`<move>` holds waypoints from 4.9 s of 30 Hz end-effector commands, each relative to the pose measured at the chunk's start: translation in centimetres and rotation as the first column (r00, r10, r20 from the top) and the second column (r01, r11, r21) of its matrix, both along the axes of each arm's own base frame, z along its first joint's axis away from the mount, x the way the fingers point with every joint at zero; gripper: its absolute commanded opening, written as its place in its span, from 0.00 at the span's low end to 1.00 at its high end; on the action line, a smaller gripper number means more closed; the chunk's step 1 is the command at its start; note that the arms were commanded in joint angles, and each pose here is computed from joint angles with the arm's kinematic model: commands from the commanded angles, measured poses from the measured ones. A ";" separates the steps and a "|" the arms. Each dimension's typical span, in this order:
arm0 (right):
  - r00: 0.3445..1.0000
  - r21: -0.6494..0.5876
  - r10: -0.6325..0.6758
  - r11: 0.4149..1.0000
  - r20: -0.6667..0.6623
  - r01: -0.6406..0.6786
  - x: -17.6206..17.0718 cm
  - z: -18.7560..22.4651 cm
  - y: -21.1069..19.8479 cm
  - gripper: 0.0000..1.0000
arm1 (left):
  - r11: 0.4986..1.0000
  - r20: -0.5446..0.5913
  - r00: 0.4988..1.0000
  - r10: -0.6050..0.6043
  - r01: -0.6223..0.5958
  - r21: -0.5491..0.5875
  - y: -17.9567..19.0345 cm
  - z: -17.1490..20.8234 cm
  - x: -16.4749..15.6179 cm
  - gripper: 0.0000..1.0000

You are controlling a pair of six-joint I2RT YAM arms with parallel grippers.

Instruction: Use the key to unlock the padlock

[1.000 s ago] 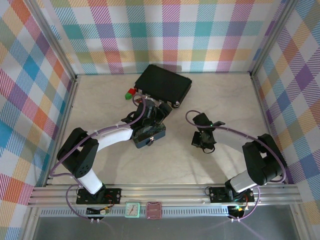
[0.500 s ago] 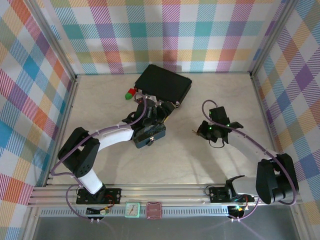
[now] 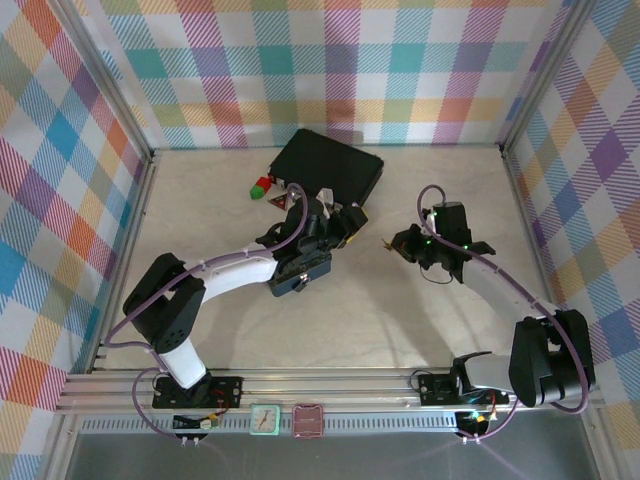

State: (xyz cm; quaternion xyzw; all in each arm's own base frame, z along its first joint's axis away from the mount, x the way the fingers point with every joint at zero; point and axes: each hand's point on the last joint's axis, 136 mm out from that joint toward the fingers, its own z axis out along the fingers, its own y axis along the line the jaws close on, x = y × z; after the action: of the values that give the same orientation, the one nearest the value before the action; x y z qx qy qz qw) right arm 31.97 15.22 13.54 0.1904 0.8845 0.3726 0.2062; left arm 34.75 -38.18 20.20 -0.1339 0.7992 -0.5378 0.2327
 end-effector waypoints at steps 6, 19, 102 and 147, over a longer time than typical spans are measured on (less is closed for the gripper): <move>0.977 0.021 -0.206 0.979 0.062 0.205 1.7 1.0 -0.8 0.00 | 0.997 -0.015 1.000 0.013 -0.011 0.079 -1.3 -1.3 -0.8 0.40; 0.963 -0.007 -0.254 0.967 0.086 0.255 1.2 0.8 -1.2 0.00 | 0.996 -0.072 0.997 -0.042 0.047 0.076 -4.5 -2.5 -2.0 0.42; 0.666 0.069 0.417 0.816 0.618 -0.574 -3.5 11.3 5.9 0.22 | 0.828 0.481 0.703 -0.524 0.553 0.093 -1.7 8.8 -4.1 0.00; 0.511 -0.517 0.603 0.795 0.613 -0.319 -1.7 9.3 3.9 0.00 | 0.987 -0.034 0.988 0.150 -0.148 0.061 5.4 2.9 1.3 0.90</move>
State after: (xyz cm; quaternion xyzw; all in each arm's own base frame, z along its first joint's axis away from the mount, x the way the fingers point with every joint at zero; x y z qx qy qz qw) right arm 29.11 19.89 23.04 -0.2281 0.7837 0.4001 0.4167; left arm 36.23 -32.22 21.31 -0.1552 0.8242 -0.4731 0.2698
